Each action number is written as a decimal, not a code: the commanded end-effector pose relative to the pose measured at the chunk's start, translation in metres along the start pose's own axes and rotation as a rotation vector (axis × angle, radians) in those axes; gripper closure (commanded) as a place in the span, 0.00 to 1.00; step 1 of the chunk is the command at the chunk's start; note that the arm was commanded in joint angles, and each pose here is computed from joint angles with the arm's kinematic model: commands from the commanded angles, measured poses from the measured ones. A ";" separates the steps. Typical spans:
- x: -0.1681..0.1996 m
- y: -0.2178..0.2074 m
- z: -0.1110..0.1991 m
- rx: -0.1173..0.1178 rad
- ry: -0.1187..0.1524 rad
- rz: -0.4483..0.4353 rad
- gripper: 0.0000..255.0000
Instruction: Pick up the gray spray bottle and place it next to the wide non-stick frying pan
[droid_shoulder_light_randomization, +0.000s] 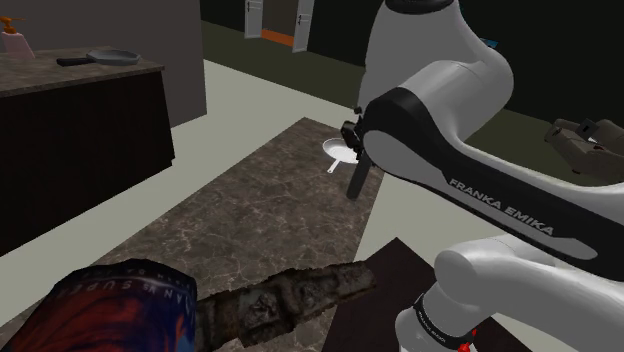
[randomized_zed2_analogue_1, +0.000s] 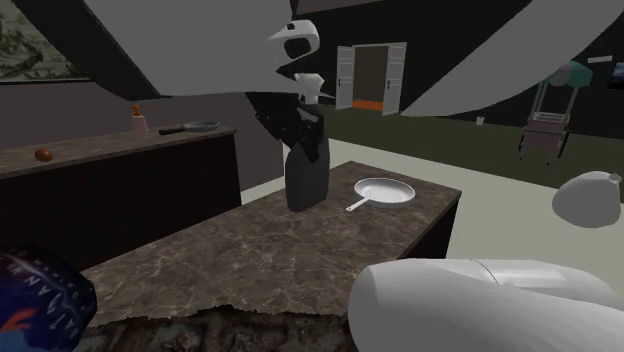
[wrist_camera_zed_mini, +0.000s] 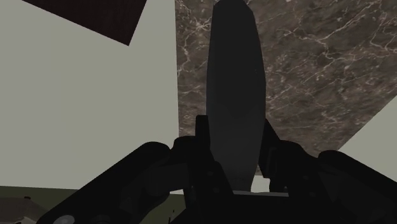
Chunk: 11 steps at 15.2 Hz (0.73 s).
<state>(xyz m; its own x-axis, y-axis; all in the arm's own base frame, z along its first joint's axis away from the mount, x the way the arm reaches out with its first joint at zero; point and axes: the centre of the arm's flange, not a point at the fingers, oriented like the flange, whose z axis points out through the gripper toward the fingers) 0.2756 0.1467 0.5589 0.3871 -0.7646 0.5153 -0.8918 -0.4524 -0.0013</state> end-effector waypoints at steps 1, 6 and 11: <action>0.006 0.000 -0.010 0.000 0.000 0.000 1.00; 0.019 0.000 -0.033 0.000 0.000 0.000 1.00; 0.044 -0.018 -0.035 0.000 0.000 0.000 1.00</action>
<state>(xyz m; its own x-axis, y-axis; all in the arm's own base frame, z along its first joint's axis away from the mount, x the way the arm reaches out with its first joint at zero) 0.2927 0.1428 0.6098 0.3871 -0.7646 0.5153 -0.8919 -0.4522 -0.0010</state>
